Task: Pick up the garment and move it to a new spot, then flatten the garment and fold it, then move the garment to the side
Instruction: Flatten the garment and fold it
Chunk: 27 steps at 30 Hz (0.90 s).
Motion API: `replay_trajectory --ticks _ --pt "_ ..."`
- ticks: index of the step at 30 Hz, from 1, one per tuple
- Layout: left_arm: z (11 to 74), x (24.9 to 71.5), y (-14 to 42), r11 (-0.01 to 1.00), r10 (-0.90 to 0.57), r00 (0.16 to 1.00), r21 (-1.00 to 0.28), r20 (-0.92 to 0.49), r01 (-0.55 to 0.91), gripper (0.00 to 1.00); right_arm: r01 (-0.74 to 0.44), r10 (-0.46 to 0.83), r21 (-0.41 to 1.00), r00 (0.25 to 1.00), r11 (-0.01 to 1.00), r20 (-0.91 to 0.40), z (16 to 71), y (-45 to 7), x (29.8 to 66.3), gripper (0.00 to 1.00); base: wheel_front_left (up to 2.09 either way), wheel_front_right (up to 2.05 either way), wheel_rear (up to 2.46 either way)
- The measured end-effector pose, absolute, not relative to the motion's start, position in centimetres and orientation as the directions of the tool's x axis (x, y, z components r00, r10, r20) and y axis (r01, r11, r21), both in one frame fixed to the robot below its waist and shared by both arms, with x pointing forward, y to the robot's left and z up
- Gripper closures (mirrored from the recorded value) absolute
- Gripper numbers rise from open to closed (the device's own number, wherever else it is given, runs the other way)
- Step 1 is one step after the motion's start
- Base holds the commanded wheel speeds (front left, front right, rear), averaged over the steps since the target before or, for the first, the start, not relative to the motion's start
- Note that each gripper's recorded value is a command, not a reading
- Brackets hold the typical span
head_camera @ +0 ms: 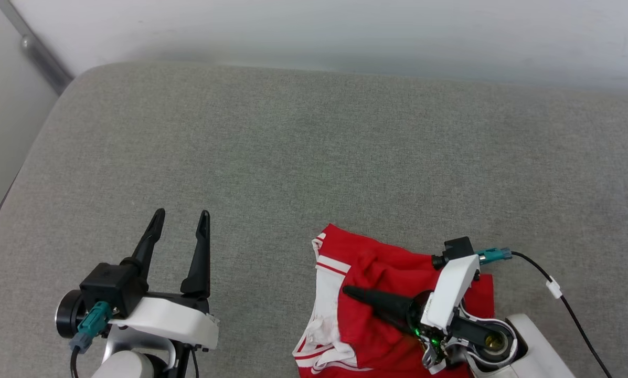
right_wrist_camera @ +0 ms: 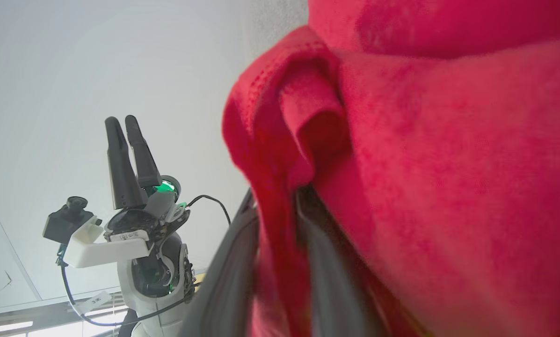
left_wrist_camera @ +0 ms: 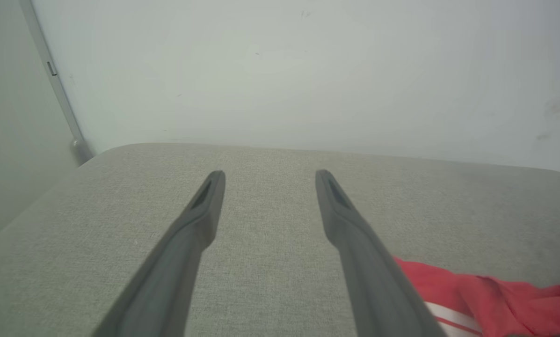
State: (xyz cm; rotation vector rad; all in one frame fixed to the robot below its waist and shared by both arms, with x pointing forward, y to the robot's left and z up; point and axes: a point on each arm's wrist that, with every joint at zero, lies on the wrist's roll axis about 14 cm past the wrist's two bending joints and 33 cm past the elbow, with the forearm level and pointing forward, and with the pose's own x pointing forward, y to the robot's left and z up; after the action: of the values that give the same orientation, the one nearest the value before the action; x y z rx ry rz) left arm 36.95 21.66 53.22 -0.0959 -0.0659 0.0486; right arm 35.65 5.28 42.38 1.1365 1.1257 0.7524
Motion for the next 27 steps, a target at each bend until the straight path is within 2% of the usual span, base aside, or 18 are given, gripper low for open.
replay_trajectory --ticks 4,8,12,15,19,23,27 --pt "53.1 37.1 21.6 0.994 0.052 0.997 -0.100 0.063 -0.046 0.00 -0.003 0.903 0.946 0.298 0.325 -0.310 42.9 6.0 35.7 0.00 0.00 0.00 0.00" --pt "53.4 37.2 21.2 0.995 0.037 0.997 -0.100 0.074 -0.029 0.00 -0.158 0.888 0.909 0.333 0.386 -0.319 44.6 5.9 36.3 0.00 0.00 0.00 0.00" --pt "53.8 37.4 20.6 0.995 0.018 0.996 -0.095 0.089 -0.010 0.00 -0.329 0.820 0.783 0.439 0.527 -0.367 45.2 3.5 37.9 0.00 0.00 0.00 0.00" --pt "53.9 37.4 20.2 0.995 0.008 0.995 -0.095 0.096 0.002 0.00 -0.418 0.719 0.604 0.547 0.678 -0.429 44.5 -0.1 39.4 0.00 0.00 0.00 0.00" --pt "54.5 37.6 19.4 0.995 -0.017 0.993 -0.101 0.116 0.028 0.00 -0.414 0.578 0.418 0.689 0.809 -0.437 44.9 -5.3 41.4 0.00 0.00 0.00 0.00" --pt "54.7 37.5 18.9 0.994 -0.034 0.992 -0.100 0.123 0.046 0.00 -0.318 0.404 0.261 0.814 0.911 -0.417 45.5 -11.5 42.2 0.00 0.00 0.00 0.00" --pt "55.0 37.3 18.7 0.994 -0.039 0.991 -0.095 0.131 0.052 0.00 -0.204 0.234 0.127 0.924 0.971 -0.301 48.2 -16.6 42.4 0.00 0.00 0.00 0.00"
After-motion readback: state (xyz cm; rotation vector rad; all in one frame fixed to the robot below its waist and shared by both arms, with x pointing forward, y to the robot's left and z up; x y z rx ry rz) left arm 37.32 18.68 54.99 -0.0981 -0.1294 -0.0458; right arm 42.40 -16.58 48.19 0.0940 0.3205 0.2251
